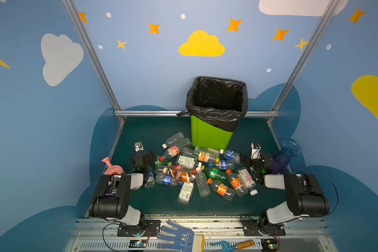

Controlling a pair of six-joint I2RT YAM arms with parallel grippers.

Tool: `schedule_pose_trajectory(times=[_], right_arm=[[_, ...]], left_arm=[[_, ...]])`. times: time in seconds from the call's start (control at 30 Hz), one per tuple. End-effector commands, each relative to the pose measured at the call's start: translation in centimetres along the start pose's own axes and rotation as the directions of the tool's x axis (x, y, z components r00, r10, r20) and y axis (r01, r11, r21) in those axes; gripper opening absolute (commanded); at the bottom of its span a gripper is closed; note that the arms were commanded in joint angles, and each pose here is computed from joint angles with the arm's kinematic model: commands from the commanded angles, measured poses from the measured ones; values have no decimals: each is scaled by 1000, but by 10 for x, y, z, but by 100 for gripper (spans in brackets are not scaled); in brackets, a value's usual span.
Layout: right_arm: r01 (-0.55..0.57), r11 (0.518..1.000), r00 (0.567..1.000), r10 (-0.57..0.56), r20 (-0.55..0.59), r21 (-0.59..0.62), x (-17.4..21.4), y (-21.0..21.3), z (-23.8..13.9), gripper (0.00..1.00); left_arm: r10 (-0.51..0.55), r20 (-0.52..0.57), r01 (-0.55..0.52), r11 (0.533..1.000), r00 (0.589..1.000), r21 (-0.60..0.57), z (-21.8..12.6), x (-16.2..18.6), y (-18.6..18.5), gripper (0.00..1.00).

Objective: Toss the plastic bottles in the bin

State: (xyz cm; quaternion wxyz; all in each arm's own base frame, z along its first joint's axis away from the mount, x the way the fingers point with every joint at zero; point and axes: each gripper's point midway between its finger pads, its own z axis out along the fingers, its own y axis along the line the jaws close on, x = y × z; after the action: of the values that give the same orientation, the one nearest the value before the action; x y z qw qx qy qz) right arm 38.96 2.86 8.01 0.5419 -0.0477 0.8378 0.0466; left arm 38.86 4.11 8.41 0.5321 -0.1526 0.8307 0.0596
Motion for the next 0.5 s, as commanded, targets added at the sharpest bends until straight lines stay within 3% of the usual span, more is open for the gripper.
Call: schedule_pose_trajectory(times=[0.0,0.47], right_arm=[[1,1000,1000,0,23,-8,-10,1,-1,98],[-15,1000,1000,15,18,-18,-10,-1,0,98]], left_arm=[[1,2,-1,1000,1000,-8,1,-1,2,100],[2,4,-2,1000,1000,-6,0,-1,1,100]])
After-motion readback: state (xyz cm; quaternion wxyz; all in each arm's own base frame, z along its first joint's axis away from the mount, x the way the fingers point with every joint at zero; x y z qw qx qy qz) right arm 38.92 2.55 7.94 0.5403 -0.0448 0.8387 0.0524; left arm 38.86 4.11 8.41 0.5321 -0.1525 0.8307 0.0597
